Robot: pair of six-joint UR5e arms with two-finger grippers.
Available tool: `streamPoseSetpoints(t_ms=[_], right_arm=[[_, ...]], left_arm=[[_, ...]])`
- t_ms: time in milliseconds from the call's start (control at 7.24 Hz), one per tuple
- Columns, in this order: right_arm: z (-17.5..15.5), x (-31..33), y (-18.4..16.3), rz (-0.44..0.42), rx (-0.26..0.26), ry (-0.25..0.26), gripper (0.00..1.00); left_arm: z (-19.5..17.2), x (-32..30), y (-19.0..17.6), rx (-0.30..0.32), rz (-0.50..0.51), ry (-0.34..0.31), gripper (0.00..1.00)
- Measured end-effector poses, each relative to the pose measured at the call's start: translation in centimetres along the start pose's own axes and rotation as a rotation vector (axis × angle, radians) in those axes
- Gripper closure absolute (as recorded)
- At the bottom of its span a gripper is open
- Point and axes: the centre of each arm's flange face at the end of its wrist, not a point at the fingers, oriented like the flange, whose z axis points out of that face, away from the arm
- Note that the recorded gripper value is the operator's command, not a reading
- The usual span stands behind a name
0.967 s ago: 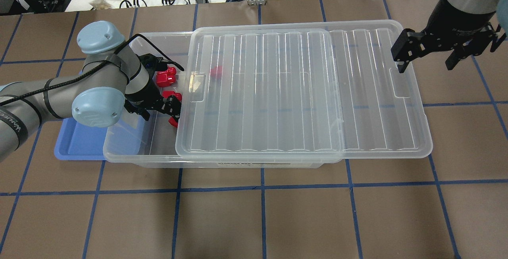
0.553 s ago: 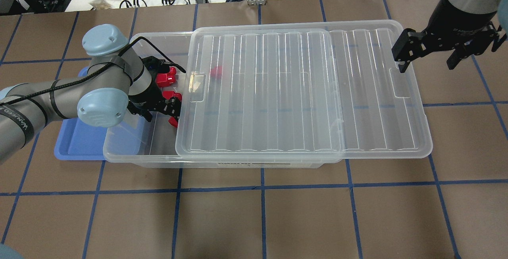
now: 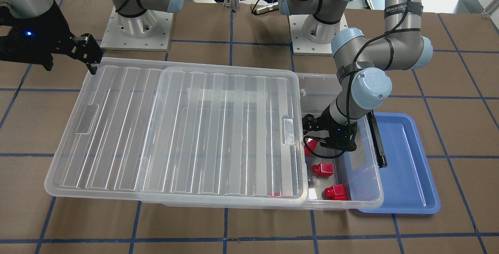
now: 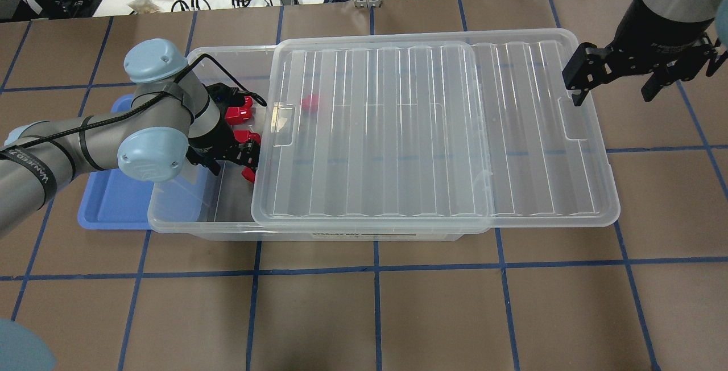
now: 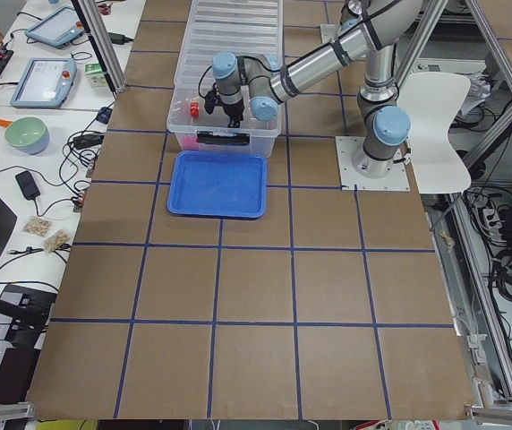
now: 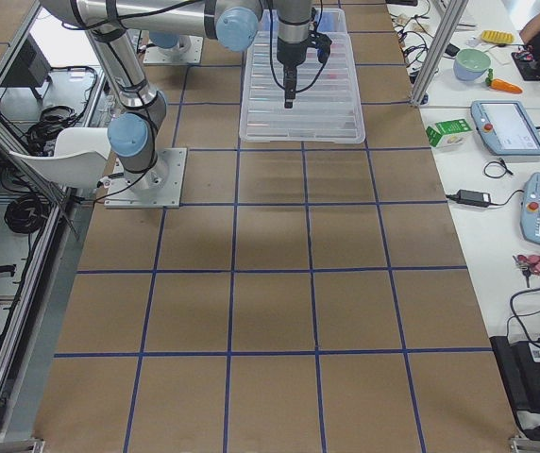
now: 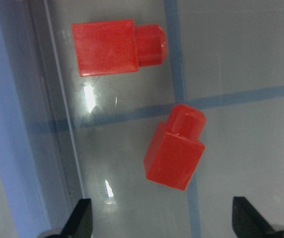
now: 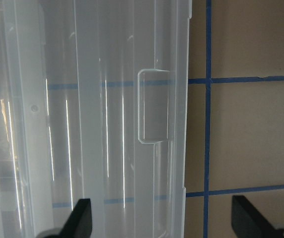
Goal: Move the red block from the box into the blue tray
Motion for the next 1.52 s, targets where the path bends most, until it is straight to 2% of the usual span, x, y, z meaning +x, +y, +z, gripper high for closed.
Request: streamPoseSetpoints(t_ms=[414,829,1243,1520], right_arm=[[0.2,-0.1,0.0,0.0,-0.006,-0.004,0.0],[0.3,0.0,0.0,0.0,-0.005,0.002,0.0],[0.3,0.0,0.0,0.0,-0.002,0.002,0.0],[0.4,0.0,-0.1,-0.001,-0.006,0.004,0.0]], left_arm=[[1.2,-1.2,-0.3,-0.019,-0.014,0.01,0.02],[1.9,-1.2,-0.6,-0.02,-0.024,0.058,0.04],[2.4,-1.1,-0.9,-0.017,-0.023,0.064,0.24],[2.8,-1.2,-1.2,-0.007,-0.024,0.062,0.48]])
